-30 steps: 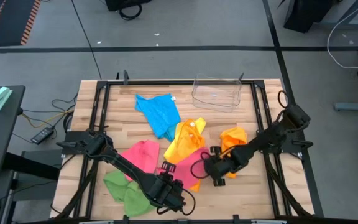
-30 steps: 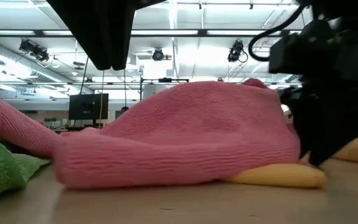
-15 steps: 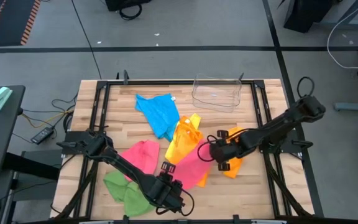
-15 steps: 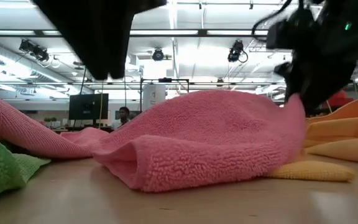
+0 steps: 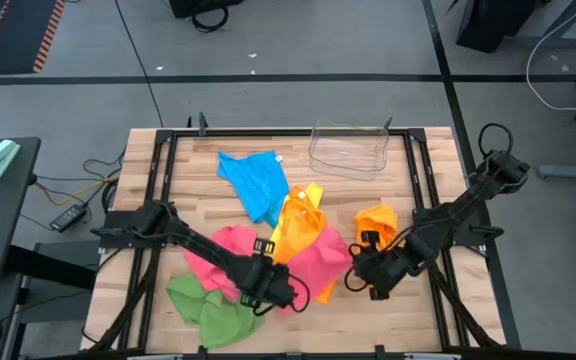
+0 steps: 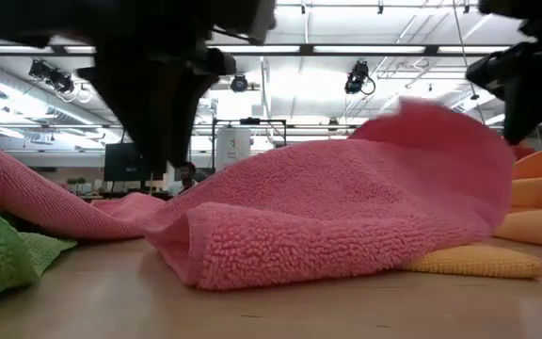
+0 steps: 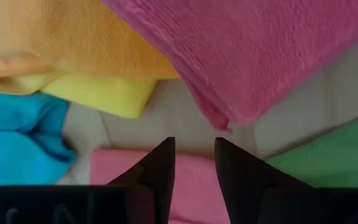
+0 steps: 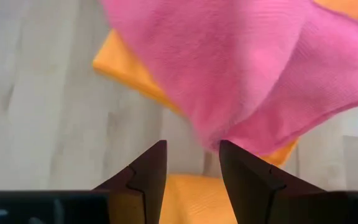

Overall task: Fold microfiber towels
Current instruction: Fold the top pink microfiber cloth

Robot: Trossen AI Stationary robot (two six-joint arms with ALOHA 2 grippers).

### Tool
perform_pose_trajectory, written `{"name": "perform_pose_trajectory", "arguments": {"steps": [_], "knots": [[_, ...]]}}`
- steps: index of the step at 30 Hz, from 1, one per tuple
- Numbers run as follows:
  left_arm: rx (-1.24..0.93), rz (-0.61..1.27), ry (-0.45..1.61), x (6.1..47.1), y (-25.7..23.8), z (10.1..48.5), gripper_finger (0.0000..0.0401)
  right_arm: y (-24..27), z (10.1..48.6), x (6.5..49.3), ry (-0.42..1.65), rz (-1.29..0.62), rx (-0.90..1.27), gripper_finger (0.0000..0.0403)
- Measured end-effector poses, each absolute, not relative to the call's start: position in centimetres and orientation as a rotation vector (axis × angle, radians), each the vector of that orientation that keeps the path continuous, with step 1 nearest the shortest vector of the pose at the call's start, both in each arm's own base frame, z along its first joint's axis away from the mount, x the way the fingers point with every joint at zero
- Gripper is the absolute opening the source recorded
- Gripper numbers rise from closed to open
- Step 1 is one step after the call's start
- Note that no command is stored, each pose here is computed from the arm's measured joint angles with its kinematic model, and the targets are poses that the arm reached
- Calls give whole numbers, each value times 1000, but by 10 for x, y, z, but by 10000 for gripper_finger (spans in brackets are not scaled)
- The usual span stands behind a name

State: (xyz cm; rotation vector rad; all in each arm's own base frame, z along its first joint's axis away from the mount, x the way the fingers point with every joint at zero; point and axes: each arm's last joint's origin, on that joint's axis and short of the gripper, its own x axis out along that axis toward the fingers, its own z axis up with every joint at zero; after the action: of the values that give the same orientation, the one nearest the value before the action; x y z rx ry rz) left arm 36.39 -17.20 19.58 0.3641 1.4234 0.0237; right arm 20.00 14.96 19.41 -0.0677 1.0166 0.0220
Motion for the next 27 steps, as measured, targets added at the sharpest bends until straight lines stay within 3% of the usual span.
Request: {"name": "perform_pose_trajectory", "arguments": {"steps": [5, 11, 27], "knots": [[209, -17, 1418, 367, -162, 185, 137, 144, 192, 190, 1014, -115, -213, 156], [142, 15, 1465, 361, -155, 166, 161, 125, 192, 194, 1040, -254, -223, 156], [4, -72, 1426, 364, -136, 165, 202, 135, 194, 201, 980, -148, -188, 156]]}}
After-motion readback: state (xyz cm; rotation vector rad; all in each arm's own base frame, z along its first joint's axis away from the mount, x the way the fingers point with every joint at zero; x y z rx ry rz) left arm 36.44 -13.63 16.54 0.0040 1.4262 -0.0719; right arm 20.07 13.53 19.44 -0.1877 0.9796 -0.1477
